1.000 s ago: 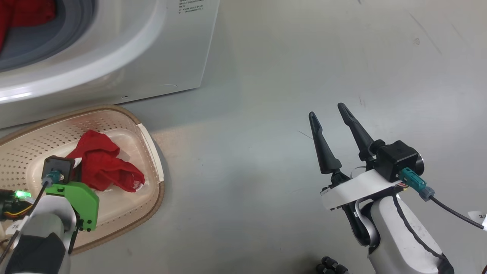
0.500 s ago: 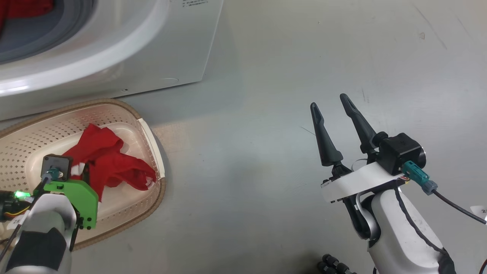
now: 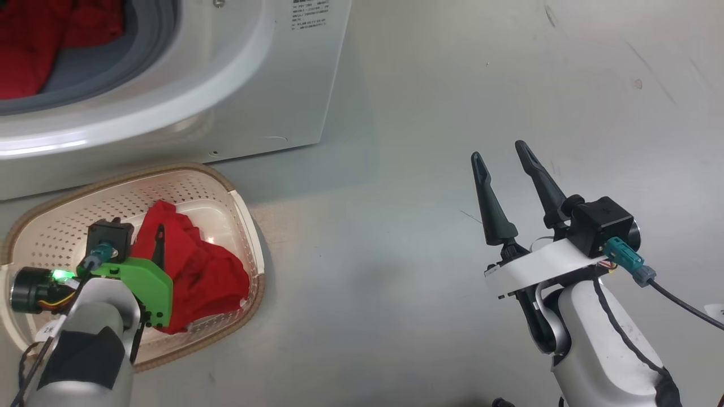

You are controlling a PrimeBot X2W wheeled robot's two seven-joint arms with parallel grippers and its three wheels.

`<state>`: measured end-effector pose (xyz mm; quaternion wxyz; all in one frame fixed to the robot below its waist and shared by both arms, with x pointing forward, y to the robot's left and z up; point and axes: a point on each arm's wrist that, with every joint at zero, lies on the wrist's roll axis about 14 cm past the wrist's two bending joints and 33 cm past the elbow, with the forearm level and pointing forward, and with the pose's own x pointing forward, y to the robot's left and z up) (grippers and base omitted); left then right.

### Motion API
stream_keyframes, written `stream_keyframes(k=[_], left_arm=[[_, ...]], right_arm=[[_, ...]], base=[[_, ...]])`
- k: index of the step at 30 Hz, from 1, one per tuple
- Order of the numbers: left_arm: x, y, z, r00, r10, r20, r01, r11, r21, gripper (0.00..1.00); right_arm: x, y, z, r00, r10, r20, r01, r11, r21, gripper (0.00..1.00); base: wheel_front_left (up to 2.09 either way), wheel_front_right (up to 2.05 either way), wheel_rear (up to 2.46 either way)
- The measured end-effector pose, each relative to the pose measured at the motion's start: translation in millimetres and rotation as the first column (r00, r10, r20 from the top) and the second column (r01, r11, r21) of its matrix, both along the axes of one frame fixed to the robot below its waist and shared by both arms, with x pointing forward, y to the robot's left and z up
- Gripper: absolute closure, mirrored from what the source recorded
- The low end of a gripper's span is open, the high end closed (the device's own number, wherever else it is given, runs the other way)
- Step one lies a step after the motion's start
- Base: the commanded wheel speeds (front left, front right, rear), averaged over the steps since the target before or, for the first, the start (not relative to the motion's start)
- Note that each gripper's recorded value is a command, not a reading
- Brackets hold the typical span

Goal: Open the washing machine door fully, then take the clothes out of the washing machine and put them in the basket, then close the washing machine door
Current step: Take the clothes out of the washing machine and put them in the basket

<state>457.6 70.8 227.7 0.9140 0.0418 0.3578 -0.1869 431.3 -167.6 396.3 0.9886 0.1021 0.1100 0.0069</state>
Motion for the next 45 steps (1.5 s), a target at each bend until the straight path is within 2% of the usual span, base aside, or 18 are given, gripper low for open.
stream_keyframes(k=[10,21,29,37,45], left_arm=[[14.6,1.3,60.6,0.987,0.034,0.155,-0.026,0.998,-0.051,0.0],[12.9,16.4,129.4,0.946,0.104,0.306,-0.075,0.992,-0.104,0.0],[6.9,36.2,188.9,0.873,0.234,0.429,-0.155,0.965,-0.211,0.0],[-19.1,59.3,221.4,0.808,0.321,0.494,-0.213,0.941,-0.263,0.0],[-42.4,88.7,240.9,0.734,0.431,0.525,-0.299,0.899,-0.321,0.0]], right_arm=[[3.5,8.7,30.2,0.997,0.021,0.08,-0.023,1.0,0.014,0.0],[-12.5,22.7,52.4,0.99,0.057,0.127,-0.062,0.998,0.029,0.0],[-26.8,31.2,70.9,0.982,0.073,0.172,-0.081,0.996,0.04,0.0],[-42.1,43.6,84.5,0.972,0.108,0.207,-0.119,0.992,0.043,0.0],[-55.1,52.0,92.5,0.965,0.129,0.229,-0.143,0.989,0.044,0.0]], base=[[0.0,0.0,0.0],[0.0,0.0,0.0],[0.0,0.0,0.0],[0.0,0.0,0.0],[0.0,0.0,0.0]])
